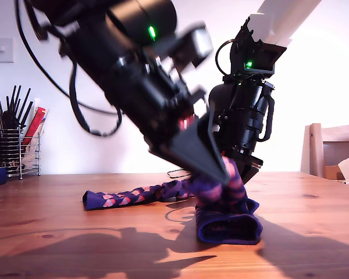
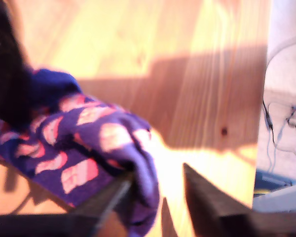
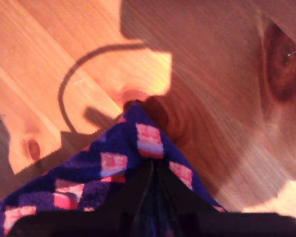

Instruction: Fold the socks in front of you. After folding them, place them to the left side.

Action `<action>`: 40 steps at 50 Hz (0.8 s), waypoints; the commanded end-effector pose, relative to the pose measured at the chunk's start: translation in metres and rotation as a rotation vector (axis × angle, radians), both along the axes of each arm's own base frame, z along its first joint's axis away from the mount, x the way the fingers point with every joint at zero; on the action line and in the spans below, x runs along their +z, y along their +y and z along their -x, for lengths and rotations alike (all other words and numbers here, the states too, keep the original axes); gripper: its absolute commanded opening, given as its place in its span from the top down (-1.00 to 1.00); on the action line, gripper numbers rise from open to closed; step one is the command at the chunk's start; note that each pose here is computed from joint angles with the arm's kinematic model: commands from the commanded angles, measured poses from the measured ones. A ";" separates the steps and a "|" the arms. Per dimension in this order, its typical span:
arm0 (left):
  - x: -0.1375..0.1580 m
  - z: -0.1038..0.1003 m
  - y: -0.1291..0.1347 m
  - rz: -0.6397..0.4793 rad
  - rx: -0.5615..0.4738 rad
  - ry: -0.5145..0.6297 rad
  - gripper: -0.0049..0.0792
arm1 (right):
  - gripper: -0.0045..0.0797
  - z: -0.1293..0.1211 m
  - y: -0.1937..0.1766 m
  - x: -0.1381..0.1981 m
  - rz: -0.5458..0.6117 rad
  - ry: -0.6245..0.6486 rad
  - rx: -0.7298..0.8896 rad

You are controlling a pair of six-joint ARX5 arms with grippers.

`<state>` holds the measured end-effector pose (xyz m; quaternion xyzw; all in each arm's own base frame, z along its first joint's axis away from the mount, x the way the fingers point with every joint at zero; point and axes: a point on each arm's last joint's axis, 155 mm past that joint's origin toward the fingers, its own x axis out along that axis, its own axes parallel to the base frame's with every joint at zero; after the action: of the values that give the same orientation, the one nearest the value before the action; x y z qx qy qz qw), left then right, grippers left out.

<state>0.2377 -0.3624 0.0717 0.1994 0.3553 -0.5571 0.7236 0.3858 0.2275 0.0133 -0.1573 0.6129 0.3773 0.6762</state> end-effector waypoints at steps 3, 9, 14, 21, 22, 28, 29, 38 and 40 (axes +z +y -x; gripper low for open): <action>-0.017 0.012 0.003 -0.020 -0.006 0.076 0.19 | 0.92 0.000 -0.001 -0.011 0.008 0.017 0.003; -0.009 0.020 0.001 0.007 -0.014 0.114 0.19 | 0.92 -0.001 -0.001 -0.011 0.007 0.015 0.005; 0.000 0.020 0.001 0.023 -0.016 0.103 0.19 | 0.92 -0.001 -0.001 -0.011 0.007 0.014 0.007; 0.014 0.023 0.004 0.034 -0.017 0.093 0.19 | 0.92 -0.001 -0.001 -0.011 0.007 0.014 0.007; 0.016 0.023 0.005 0.038 -0.015 0.089 0.19 | 0.92 -0.001 -0.001 -0.011 0.007 0.014 0.007; 0.037 0.017 0.006 0.083 -0.005 0.049 0.19 | 0.92 -0.001 -0.001 -0.011 0.007 0.013 0.008; 0.040 0.016 0.006 0.089 -0.003 0.045 0.19 | 0.92 -0.001 -0.001 -0.011 0.007 0.014 0.008; 0.048 0.017 0.009 0.099 0.006 0.041 0.19 | 0.92 -0.001 -0.001 -0.011 0.007 0.014 0.008; 0.048 0.018 0.009 0.102 0.014 0.060 0.19 | 0.92 -0.001 -0.001 -0.011 0.007 0.013 0.009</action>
<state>0.2246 -0.3561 0.1334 0.1509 0.3238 -0.5788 0.7331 0.3865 0.2278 0.0134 -0.1586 0.6111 0.3785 0.6769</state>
